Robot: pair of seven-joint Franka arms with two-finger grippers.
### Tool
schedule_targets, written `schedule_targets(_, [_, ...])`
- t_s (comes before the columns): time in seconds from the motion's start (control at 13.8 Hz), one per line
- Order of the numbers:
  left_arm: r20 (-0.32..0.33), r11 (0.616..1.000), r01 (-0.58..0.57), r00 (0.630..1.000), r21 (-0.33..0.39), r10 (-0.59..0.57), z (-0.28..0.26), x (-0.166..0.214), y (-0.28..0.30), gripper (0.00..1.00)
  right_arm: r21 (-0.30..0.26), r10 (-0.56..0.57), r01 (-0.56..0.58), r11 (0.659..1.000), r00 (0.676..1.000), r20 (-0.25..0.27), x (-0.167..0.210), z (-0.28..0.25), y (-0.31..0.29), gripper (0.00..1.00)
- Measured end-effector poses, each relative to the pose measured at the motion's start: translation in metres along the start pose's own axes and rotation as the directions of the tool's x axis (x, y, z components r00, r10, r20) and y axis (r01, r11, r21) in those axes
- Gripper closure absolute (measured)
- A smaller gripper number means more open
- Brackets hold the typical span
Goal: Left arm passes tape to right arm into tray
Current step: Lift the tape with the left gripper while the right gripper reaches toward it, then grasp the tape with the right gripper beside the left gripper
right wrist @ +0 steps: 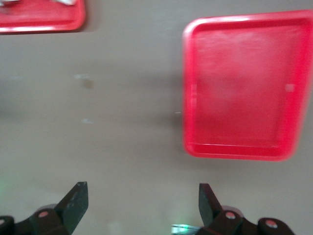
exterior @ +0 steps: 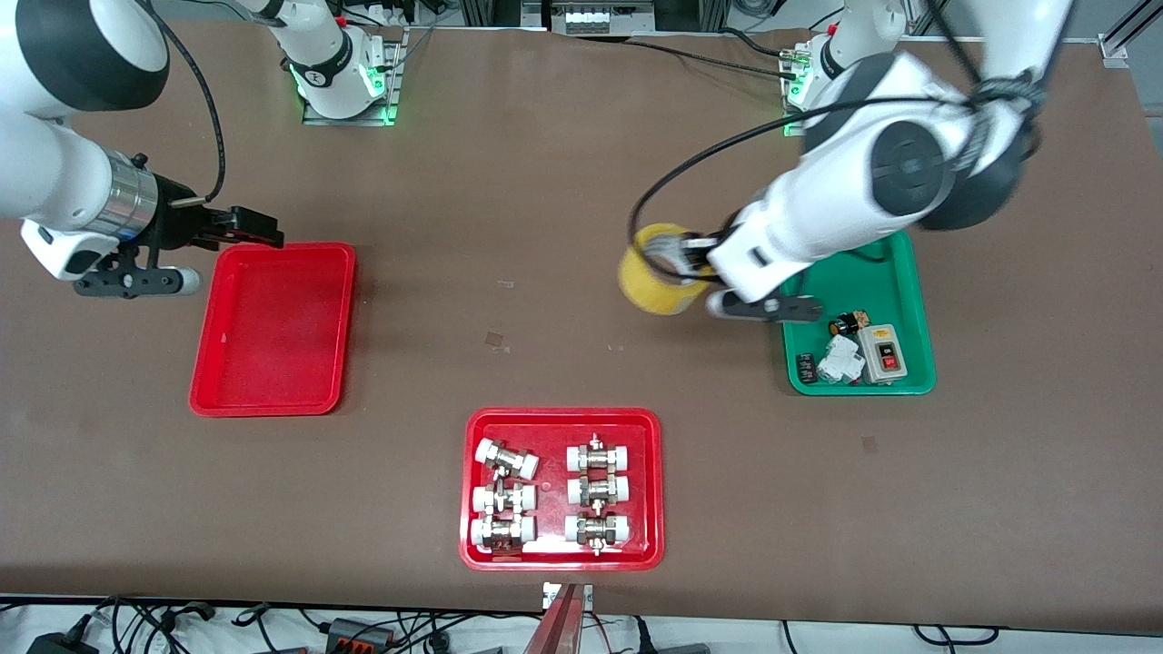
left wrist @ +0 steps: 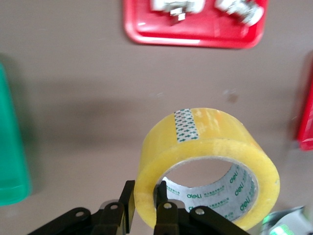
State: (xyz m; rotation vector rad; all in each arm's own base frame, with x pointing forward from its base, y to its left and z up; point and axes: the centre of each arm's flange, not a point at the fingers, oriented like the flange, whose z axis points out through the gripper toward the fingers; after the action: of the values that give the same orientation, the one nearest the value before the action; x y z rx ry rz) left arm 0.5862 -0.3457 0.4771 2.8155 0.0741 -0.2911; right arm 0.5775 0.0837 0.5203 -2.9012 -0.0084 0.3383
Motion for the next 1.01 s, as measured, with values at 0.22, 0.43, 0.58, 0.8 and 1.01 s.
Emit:
schedule_targets(0.22, [-0.057, 0.989, 0.089, 0.994, -0.114, -0.096, 0.058, 0.010, 0.050, 0.78, 0.136, -0.021, 0.017, 0.990, 0.999, 0.026, 0.007, 0.009, -0.008, 0.00])
schedule_targets(0.43, [-0.101, 0.959, 0.152, 0.978, -0.238, -0.180, 0.112, 0.011, 0.091, 0.78, 0.295, -0.078, 0.060, 0.954, 0.996, 0.050, 0.019, 0.028, -0.019, 0.00])
schedule_targets(0.58, [-0.094, 0.944, 0.193, 0.970, -0.267, -0.225, 0.128, 0.010, 0.101, 0.78, 0.386, -0.110, 0.083, 0.919, 0.993, 0.049, 0.032, 0.044, -0.024, 0.00])
schedule_targets(0.8, [-0.044, 0.867, 0.326, 0.929, -0.376, -0.368, 0.127, 0.010, 0.113, 0.78, 0.456, -0.143, 0.133, 0.880, 0.990, -0.014, 0.058, 0.072, -0.030, 0.00])
schedule_targets(1.01, [-0.005, 0.788, 0.404, 0.889, -0.465, -0.459, 0.142, 0.001, 0.135, 0.78, 0.493, -0.153, 0.163, 0.854, 0.986, -0.061, 0.075, 0.101, -0.064, 0.00])
